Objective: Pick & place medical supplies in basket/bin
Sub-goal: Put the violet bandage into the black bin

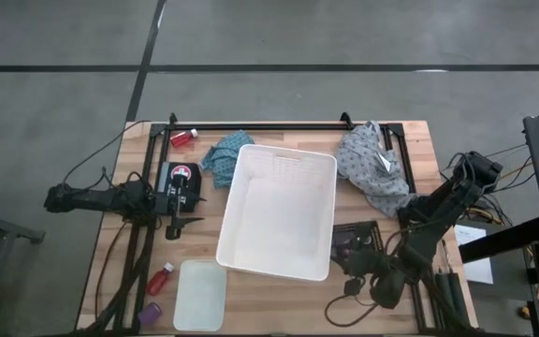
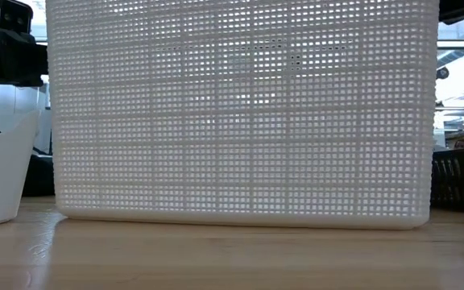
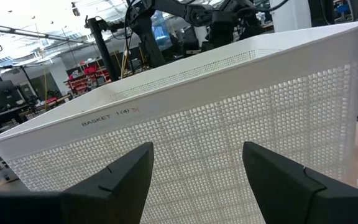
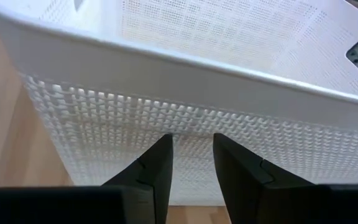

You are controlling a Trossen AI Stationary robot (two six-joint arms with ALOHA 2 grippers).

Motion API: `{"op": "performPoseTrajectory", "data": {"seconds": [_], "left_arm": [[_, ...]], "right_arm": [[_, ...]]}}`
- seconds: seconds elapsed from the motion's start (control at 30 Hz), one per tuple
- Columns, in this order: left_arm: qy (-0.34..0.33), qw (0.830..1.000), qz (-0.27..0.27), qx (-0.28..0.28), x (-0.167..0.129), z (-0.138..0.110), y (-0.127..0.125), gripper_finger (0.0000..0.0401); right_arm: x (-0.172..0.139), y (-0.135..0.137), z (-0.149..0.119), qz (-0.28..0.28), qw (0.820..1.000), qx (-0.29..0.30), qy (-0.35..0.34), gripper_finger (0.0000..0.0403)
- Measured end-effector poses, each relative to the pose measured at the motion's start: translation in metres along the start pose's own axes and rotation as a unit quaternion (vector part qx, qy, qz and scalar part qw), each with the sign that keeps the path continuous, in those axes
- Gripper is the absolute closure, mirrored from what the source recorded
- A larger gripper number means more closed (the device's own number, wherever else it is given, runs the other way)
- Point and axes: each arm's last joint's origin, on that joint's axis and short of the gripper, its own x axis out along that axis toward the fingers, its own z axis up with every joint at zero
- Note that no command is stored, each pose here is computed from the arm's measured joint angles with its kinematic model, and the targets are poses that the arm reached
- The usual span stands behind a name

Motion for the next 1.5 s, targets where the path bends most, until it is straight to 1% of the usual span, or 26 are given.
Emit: {"op": "performPoseTrajectory", "data": {"seconds": [0.2,0.47,0.53,0.6,0.73,0.83,0.93,1.0,1.1,1.23,1.3,1.4,1.5], "left_arm": [[0.000,1.000,0.000,0.000,0.000,0.000,0.000,0.0148],[0.000,1.000,0.000,0.000,0.000,0.000,0.000,0.0148],[0.000,1.000,0.000,0.000,0.000,0.000,0.000,0.0148],[0.000,1.000,0.000,0.000,0.000,0.000,0.000,0.0148],[0.000,1.000,0.000,0.000,0.000,0.000,0.000,0.0148],[0.000,1.000,0.000,0.000,0.000,0.000,0.000,0.0148],[0.000,1.000,0.000,0.000,0.000,0.000,0.000,0.0148],[0.000,1.000,0.000,0.000,0.000,0.000,0.000,0.0148],[0.000,1.000,0.000,0.000,0.000,0.000,0.000,0.0148],[0.000,1.000,0.000,0.000,0.000,0.000,0.000,0.0148],[0.000,1.000,0.000,0.000,0.000,0.000,0.000,0.0148],[0.000,1.000,0.000,0.000,0.000,0.000,0.000,0.0148],[0.000,1.000,0.000,0.000,0.000,0.000,0.000,0.0148]], "right_arm": [[0.001,-0.001,-0.003,-0.002,1.000,-0.002,0.002,0.0282],[-0.003,-0.004,0.001,0.005,1.000,0.010,-0.011,0.0270],[-0.008,-0.005,0.002,0.017,0.999,0.013,-0.030,0.0265],[-0.012,-0.004,0.005,0.039,0.997,0.010,-0.064,0.0259],[-0.020,-0.007,0.008,0.077,0.986,-0.044,-0.142,0.0246],[-0.026,-0.018,0.007,0.109,0.972,-0.080,-0.192,0.0237],[-0.031,-0.034,0.001,0.140,0.957,-0.127,-0.219,0.0229],[-0.037,-0.049,-0.002,0.155,0.953,-0.118,-0.234,0.0224],[-0.041,-0.072,-0.009,0.153,0.954,-0.075,-0.247,0.0223],[-0.045,-0.098,-0.025,0.149,0.952,-0.041,-0.265,0.0228],[-0.047,-0.107,-0.034,0.146,0.948,-0.047,-0.278,0.0231],[-0.050,-0.118,-0.043,0.138,0.941,-0.074,-0.300,0.0236],[-0.052,-0.125,-0.050,0.150,0.936,-0.054,-0.314,0.0243]]}}
